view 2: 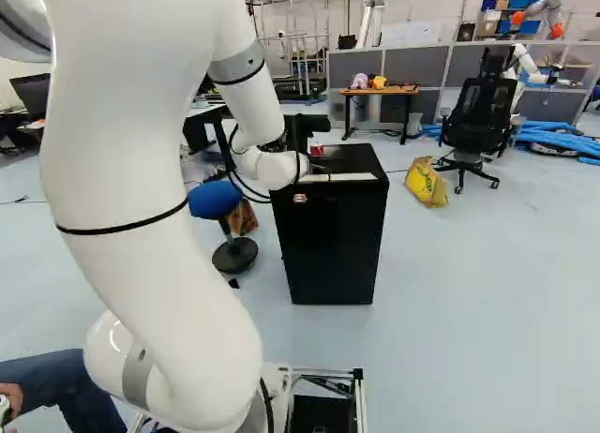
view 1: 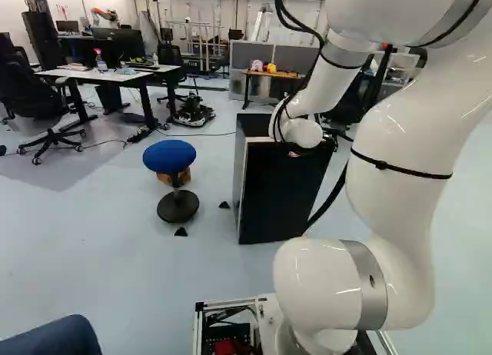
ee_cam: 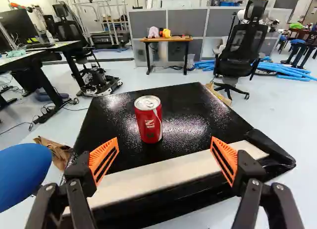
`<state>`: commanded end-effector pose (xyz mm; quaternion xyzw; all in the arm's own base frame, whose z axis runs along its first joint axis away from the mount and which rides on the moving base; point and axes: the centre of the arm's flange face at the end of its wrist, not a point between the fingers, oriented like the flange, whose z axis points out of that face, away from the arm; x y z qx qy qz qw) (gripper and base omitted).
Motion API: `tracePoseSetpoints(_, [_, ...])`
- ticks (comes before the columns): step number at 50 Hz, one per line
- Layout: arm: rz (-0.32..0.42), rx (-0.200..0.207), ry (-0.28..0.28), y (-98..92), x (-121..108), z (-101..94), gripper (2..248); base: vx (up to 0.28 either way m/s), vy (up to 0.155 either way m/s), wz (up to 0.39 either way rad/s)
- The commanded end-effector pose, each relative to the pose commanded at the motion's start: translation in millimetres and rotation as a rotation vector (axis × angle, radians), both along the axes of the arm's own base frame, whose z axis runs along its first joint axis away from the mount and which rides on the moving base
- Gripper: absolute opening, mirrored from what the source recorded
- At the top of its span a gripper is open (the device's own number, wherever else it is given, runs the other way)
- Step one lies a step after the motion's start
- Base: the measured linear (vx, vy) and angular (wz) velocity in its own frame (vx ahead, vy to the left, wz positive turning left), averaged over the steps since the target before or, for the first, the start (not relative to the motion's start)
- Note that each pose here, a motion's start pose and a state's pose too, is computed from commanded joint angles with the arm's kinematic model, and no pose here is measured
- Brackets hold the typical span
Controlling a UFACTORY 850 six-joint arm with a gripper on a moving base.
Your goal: Grab a drink from the fridge
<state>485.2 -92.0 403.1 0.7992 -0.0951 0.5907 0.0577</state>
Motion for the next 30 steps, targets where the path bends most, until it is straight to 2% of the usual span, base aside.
tracePoseSetpoints(7, [0.009,-0.005,0.002,0.4,1.4,-6.4,247,0.000,0.000,0.000])
tracePoseSetpoints(30, [0.042,-0.030,-0.043,2.6,3.0,-2.2,247,0.000,0.000,0.000])
